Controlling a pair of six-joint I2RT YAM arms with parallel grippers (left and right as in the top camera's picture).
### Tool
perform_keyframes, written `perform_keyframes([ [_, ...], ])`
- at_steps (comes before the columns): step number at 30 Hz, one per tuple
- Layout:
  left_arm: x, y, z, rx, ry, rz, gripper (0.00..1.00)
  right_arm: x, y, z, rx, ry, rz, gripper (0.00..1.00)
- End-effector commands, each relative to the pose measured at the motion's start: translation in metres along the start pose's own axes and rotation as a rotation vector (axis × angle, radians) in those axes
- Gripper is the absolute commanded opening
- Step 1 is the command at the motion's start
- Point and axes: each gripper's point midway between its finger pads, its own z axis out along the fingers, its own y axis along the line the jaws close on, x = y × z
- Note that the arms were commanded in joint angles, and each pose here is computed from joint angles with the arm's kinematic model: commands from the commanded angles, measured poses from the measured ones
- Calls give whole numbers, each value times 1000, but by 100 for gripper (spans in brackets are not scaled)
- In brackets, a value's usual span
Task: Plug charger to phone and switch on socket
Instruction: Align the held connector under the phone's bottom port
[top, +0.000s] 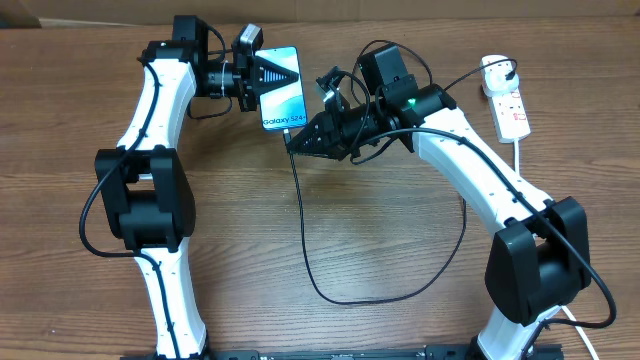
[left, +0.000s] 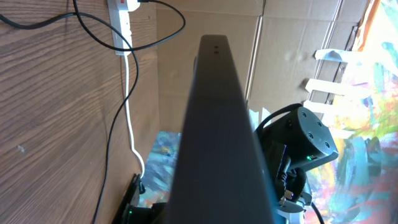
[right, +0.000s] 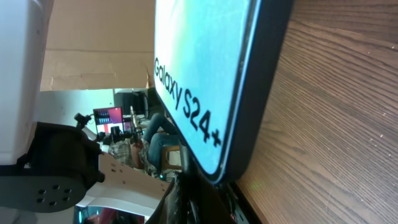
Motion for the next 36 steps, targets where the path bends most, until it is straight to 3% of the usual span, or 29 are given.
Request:
perform_keyframes([
  [1, 5, -25, 0, 31, 9, 48, 4, 0, 11, -4, -7, -15, -32, 4],
  [36, 6, -27, 0, 38, 11, 68, 5, -8, 11, -14, -28, -37, -36, 4],
])
